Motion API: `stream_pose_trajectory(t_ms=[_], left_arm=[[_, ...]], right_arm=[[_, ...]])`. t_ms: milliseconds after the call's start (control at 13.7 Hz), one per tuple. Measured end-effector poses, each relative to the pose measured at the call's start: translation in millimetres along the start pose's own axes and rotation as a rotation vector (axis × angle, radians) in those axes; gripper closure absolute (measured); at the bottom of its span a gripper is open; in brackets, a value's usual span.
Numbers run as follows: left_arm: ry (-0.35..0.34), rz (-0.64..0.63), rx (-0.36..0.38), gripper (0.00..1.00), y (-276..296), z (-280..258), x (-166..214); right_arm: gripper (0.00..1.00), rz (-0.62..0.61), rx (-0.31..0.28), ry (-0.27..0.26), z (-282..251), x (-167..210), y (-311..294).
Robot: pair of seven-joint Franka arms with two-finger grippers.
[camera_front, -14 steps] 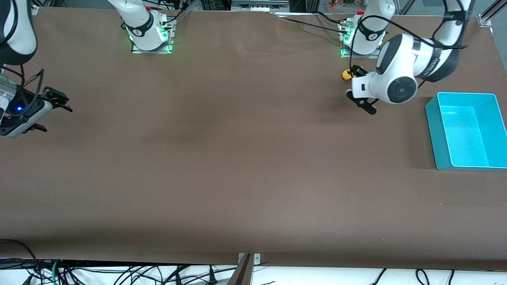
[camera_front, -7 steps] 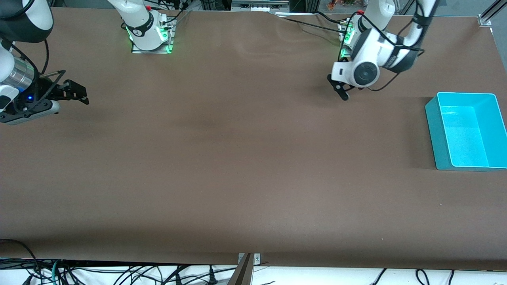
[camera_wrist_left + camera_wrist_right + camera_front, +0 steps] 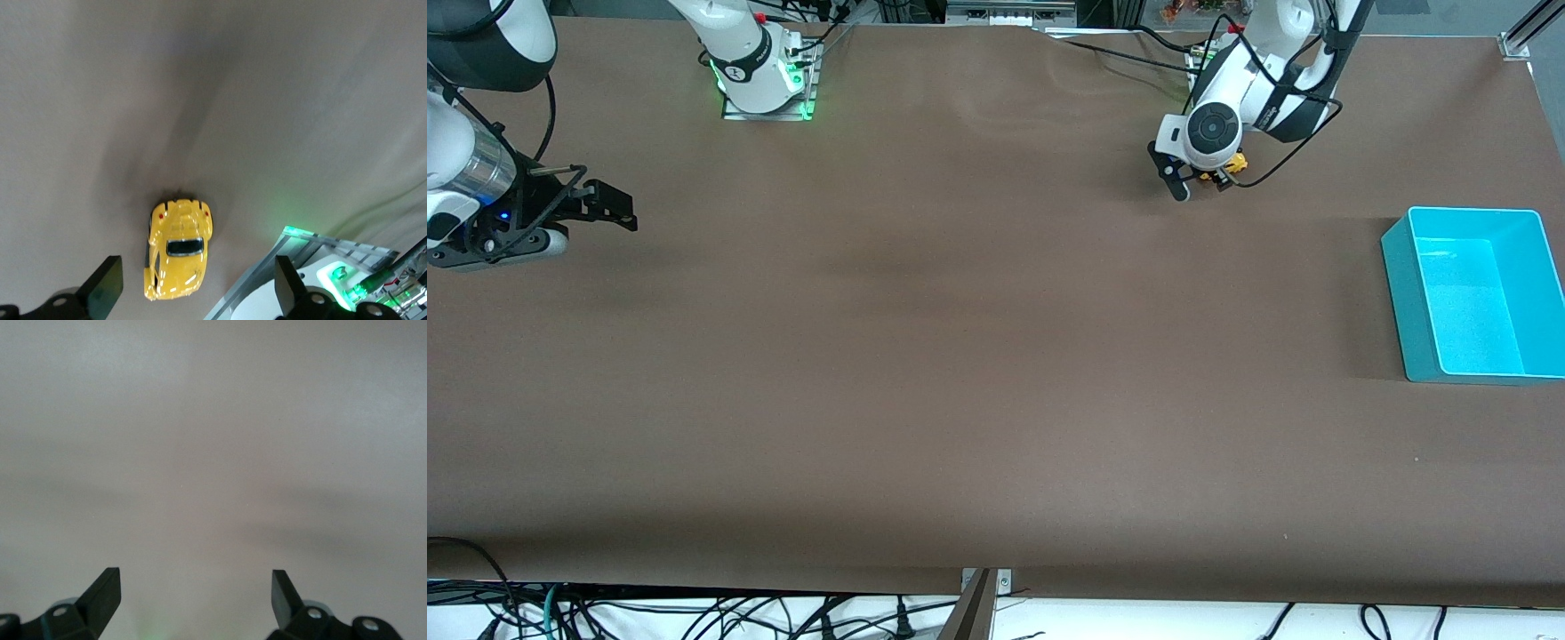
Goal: Wind and store yellow beetle car
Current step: 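Lower the left gripper and close it on the yellow car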
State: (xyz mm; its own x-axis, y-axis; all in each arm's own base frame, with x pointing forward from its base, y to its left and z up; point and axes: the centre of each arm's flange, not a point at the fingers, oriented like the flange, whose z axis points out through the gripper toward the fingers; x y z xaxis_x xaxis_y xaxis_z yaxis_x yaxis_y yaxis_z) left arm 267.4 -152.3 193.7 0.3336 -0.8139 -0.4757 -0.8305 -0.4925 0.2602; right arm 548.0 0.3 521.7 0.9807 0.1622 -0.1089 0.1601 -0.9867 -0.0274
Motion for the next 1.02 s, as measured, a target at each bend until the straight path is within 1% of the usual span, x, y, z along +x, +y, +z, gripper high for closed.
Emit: stream_pose_trajectory(t_ms=[146, 365, 438, 584, 657, 730, 876, 1022], left_arm=[[-0.02, 0.013, 0.016, 0.0, 0.4, 4.7, -5.0], [-0.023, 0.004, 0.015, 0.0, -0.4, 5.5, -6.1], [-0.031, -0.007, 0.026, 0.0, -0.9, 6.0, -6.8], [-0.083, -0.06, 0.123, 0.0, -4.9, 6.9, -9.9], [-0.098, -0.091, 0.161, 0.0, -6.2, 7.1, -10.7], [-0.103, -0.106, 0.176, 0.0, -6.4, 7.4, -11.1], [-0.105, -0.115, 0.176, 0.0, -6.2, 8.4, -11.4], [-0.111, -0.089, 0.17, 0.0, -5.7, 10.5, -11.7]], right_arm=[[0.0, 0.009, 0.0, -0.001, 0.1, -0.1, 0.0], [0.0, 0.037, 0.002, -0.01, 0.9, -1.1, -0.2], [0.0, 0.042, 0.002, -0.012, 1.1, -1.3, -0.2], [0.0, 0.044, 0.002, -0.015, 1.3, -1.6, -0.2], [0.0, 0.044, 0.003, -0.016, 1.4, -1.7, -0.3], [0.0, 0.044, 0.003, -0.016, 1.4, -1.7, -0.3], [0.0, 0.044, 0.003, -0.017, 1.5, -1.8, -0.3], [0.0, 0.045, 0.003, -0.017, 1.6, -1.9, -0.2]])
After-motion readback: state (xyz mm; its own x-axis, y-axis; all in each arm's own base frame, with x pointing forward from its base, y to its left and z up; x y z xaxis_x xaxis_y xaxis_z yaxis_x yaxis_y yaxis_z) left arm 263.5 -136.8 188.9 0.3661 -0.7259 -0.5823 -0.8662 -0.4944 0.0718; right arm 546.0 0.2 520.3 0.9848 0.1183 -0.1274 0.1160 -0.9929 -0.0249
